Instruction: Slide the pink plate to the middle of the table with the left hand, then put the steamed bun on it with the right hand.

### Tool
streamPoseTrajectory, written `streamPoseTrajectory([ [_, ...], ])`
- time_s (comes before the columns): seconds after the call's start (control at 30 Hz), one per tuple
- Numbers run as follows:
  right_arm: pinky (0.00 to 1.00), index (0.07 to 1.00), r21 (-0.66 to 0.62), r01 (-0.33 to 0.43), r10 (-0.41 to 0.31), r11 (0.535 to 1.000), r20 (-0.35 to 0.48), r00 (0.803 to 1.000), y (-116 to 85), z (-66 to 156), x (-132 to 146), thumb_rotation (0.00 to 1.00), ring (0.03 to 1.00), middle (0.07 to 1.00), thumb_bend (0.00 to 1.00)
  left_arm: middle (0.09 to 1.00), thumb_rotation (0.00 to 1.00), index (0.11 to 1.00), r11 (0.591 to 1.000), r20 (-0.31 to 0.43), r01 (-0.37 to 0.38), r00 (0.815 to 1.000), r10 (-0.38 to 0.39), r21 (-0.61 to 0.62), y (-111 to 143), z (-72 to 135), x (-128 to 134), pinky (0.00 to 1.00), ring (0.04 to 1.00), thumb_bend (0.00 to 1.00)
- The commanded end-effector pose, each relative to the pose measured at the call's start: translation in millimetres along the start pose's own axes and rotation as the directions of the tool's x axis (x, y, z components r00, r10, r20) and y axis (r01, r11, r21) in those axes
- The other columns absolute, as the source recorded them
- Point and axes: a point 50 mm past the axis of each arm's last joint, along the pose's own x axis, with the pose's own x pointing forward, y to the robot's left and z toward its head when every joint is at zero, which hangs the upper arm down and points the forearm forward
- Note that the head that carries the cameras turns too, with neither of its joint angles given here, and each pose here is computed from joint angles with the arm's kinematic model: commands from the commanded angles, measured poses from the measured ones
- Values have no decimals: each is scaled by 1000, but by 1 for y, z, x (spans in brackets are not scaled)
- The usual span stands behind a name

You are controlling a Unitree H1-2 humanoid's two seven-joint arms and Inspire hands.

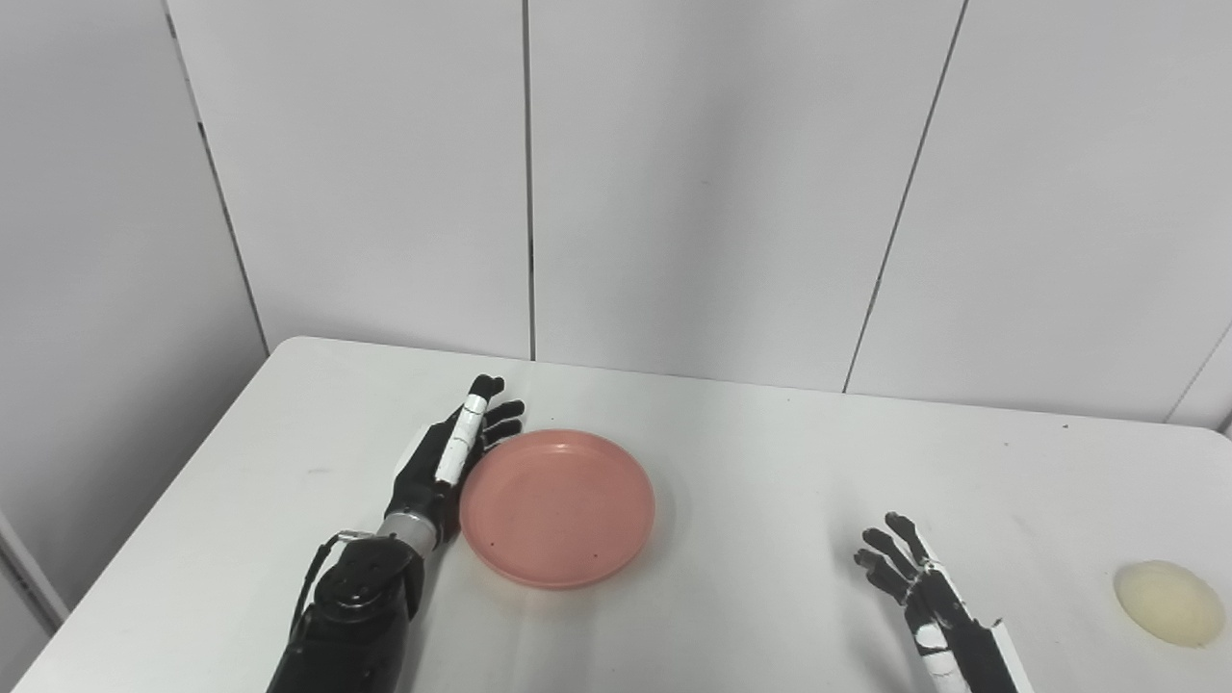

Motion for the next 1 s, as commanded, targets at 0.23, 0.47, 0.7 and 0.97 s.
streamPoseTrajectory([
  [0.23,870,931,26,0,1,1000,-37,999,16,-1,-8,1000,843,877,708,867,950,918,999,54,45,998,-46,8,-37,2,2,856,880,818],
  [0.47,859,923,23,3,-3,1000,-34,999,23,2,-5,1000,839,869,687,861,968,931,999,69,34,997,-32,-31,-56,-5,-1,881,880,778],
  [0.7,850,919,15,5,-4,1000,-35,999,30,7,-2,997,840,869,685,876,982,949,995,63,58,997,-53,-82,-72,-7,-6,868,876,770],
  [0.97,846,930,14,-1,2,1000,-32,999,43,10,1,998,837,871,683,868,970,951,986,53,75,996,-68,-150,-81,-6,-9,900,878,797],
])
